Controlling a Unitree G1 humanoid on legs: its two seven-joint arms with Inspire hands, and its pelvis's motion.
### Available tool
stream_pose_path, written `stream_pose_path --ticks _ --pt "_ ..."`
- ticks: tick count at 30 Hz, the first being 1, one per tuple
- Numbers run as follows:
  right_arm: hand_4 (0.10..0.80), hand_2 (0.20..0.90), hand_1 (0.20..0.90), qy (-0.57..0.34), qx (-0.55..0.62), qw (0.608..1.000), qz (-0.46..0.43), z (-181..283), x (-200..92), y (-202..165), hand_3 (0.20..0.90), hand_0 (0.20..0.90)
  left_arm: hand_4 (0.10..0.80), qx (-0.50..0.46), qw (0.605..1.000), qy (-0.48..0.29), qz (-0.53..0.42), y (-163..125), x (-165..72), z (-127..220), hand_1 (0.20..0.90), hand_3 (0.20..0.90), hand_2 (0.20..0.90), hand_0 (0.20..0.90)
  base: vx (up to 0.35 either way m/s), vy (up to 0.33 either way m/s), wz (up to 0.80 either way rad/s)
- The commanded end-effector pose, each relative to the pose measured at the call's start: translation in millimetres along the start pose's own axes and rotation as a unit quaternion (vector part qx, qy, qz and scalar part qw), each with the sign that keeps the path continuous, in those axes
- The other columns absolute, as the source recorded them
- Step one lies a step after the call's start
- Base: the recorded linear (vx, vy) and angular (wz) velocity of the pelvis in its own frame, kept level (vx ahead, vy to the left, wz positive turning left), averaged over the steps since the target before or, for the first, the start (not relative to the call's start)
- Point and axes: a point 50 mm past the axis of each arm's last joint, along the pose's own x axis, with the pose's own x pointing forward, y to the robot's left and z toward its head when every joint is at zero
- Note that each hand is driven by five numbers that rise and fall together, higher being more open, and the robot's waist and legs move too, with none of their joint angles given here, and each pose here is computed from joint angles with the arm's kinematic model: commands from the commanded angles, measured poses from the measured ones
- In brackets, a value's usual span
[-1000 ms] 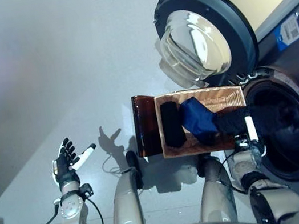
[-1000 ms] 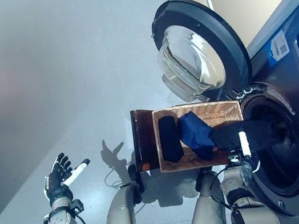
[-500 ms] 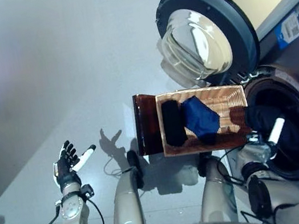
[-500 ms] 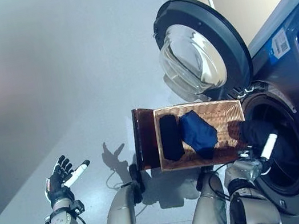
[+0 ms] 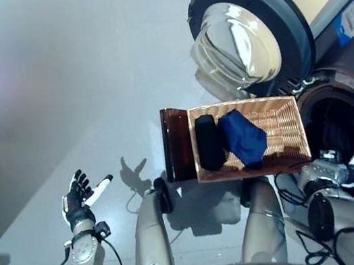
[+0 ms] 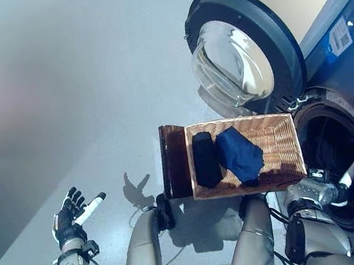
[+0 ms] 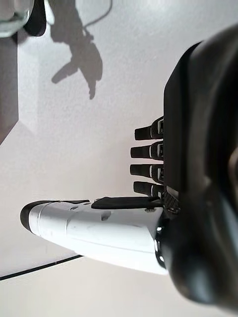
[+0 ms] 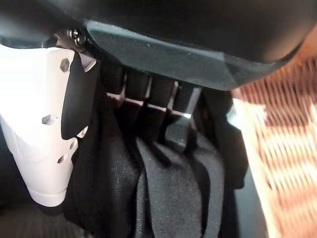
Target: Pick up the clothes and place them into the washing machine
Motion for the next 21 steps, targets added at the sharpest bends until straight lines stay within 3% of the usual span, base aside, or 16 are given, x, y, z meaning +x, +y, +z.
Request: stream_pose_path --ticks 1,12,21 --pt "0.300 0.200 0.200 -0.113 0.029 0.993 0.026 52 13 23 0.200 0.200 0.800 0.004 0.997 -0.066 0.051 29 7 27 0.900 0.900 0.900 0.900 -0.091 0.010 -0.07" --pt "0.300 0.200 0.200 -0.112 -0.008 0.993 0.019 51 15 11 0.200 0.200 0.800 0.009 0.996 -0.063 0.059 32 6 24 0.900 0.900 0.900 0.900 -0.001 0.002 -0.03" --pt "0.300 0.200 0.200 -0.137 -0.073 0.982 0.107 69 14 64 0.200 0.200 0.800 0.027 0.995 -0.086 0.047 35 7 34 0.900 0.900 0.900 0.900 -0.014 -0.006 0.00"
